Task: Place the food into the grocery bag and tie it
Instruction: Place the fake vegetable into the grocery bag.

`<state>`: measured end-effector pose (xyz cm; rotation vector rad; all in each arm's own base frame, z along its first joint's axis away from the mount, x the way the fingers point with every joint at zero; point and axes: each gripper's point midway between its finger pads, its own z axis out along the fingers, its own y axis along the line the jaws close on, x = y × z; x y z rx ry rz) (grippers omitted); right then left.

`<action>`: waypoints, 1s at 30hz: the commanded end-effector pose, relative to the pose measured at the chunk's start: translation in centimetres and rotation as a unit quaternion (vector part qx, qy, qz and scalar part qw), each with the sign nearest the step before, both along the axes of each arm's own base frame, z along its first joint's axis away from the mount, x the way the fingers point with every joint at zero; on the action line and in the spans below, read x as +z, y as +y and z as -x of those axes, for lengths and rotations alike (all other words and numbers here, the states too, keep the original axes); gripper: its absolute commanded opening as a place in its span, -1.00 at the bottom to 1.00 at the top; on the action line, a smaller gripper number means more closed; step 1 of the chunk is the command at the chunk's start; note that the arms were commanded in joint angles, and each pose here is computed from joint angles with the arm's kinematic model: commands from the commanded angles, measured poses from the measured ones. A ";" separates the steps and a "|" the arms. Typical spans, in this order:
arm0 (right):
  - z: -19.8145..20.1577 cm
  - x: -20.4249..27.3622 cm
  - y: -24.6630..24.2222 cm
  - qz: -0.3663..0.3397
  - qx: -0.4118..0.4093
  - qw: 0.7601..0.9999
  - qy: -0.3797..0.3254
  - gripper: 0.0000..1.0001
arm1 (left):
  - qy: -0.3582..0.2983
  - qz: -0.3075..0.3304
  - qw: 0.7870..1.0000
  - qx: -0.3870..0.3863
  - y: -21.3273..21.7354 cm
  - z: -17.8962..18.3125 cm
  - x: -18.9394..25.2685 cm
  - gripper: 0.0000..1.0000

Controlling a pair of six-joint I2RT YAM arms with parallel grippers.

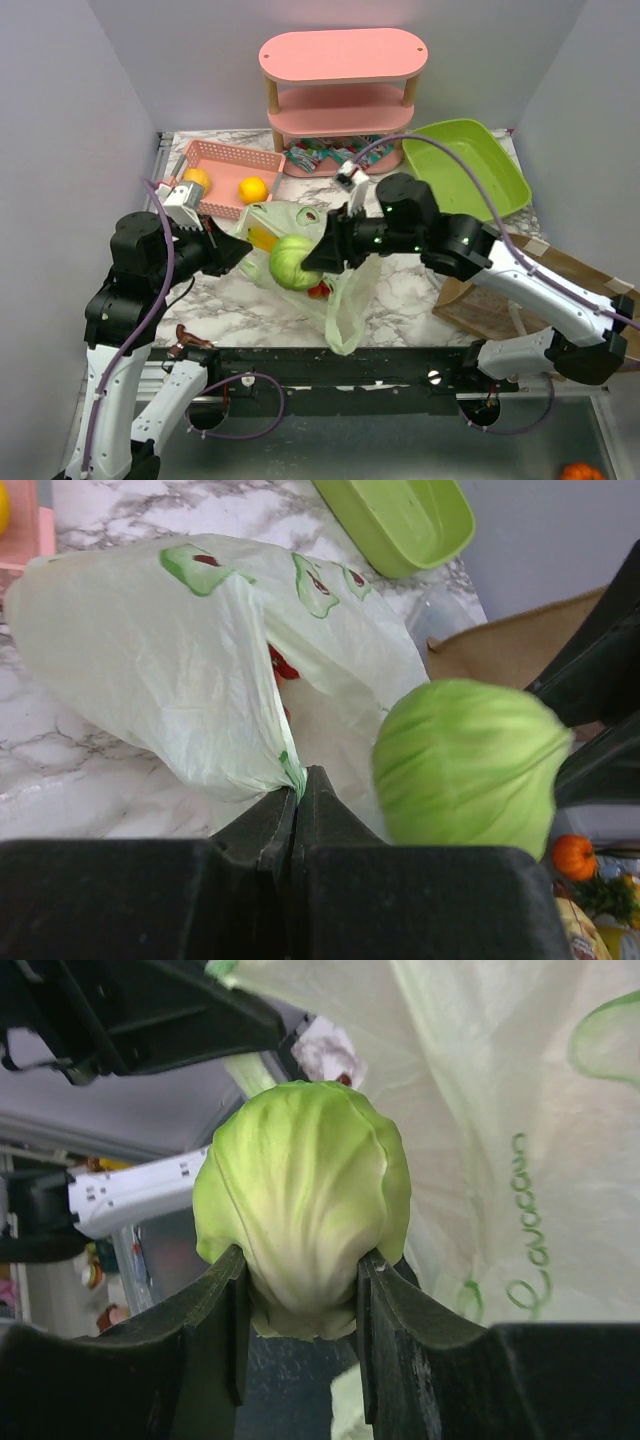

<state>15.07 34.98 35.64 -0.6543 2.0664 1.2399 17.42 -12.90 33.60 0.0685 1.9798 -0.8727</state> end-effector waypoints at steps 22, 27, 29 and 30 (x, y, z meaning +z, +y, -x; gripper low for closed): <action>-1.0 -8.6 5.4 0.200 -0.137 0.968 -0.067 -0.40 | 0.032 -0.026 0.998 -0.047 -1.4 2.4 0.0 -1.00; -2.6 -9.7 4.8 0.237 -0.174 0.952 -0.085 -0.40 | 0.029 -0.031 0.998 -0.049 -1.2 2.8 0.1 -1.00; -3.5 -10.1 3.9 0.262 -0.207 0.938 -0.093 -0.39 | 0.029 -0.032 0.998 -0.051 -1.1 3.1 0.1 -1.00; -4.1 -10.1 3.5 0.272 -0.226 0.930 -0.100 -0.39 | 0.028 -0.033 0.998 -0.050 -1.1 3.1 0.2 -1.00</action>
